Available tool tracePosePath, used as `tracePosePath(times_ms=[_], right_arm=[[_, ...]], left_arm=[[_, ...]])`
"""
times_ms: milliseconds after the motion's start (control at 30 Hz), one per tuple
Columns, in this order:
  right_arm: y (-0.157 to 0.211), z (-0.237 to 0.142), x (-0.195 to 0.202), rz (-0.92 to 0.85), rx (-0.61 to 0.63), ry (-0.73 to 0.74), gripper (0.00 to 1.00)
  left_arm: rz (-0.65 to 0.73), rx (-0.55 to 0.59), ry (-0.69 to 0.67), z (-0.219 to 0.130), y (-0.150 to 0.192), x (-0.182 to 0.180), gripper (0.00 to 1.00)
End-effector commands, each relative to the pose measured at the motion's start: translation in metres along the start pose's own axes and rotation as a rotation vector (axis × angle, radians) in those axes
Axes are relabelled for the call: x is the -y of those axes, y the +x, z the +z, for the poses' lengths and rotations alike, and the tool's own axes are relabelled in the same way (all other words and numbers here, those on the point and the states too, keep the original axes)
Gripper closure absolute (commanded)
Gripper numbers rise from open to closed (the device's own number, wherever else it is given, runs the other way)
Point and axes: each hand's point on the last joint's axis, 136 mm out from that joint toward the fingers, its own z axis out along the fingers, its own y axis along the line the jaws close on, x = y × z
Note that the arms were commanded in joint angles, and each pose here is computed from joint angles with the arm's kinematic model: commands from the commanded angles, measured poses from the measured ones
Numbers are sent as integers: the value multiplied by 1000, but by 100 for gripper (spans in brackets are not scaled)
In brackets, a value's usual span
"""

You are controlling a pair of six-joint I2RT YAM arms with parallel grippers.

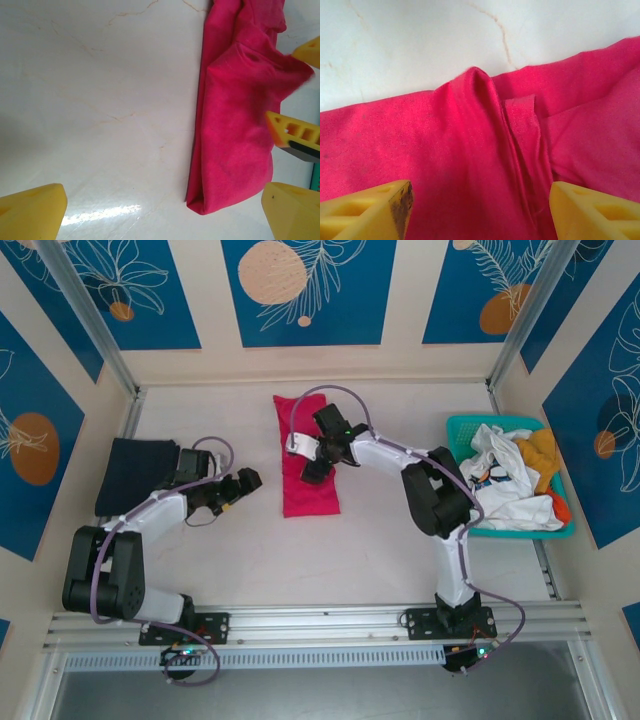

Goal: Fold and stack the t-shirts

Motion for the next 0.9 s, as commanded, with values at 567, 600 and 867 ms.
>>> tracePosePath(times_ms=[567, 600, 867], right_arm=[[5, -23, -105, -81, 59, -147, 34], [9, -25, -111, -89, 53, -155, 34], [20, -20, -136, -133, 9, -185, 36]], left_arm=[[-29, -7, -1, 22, -10, 18, 2], [-30, -11, -1, 21, -8, 17, 2], [-26, -24, -29, 18, 7, 2, 0]])
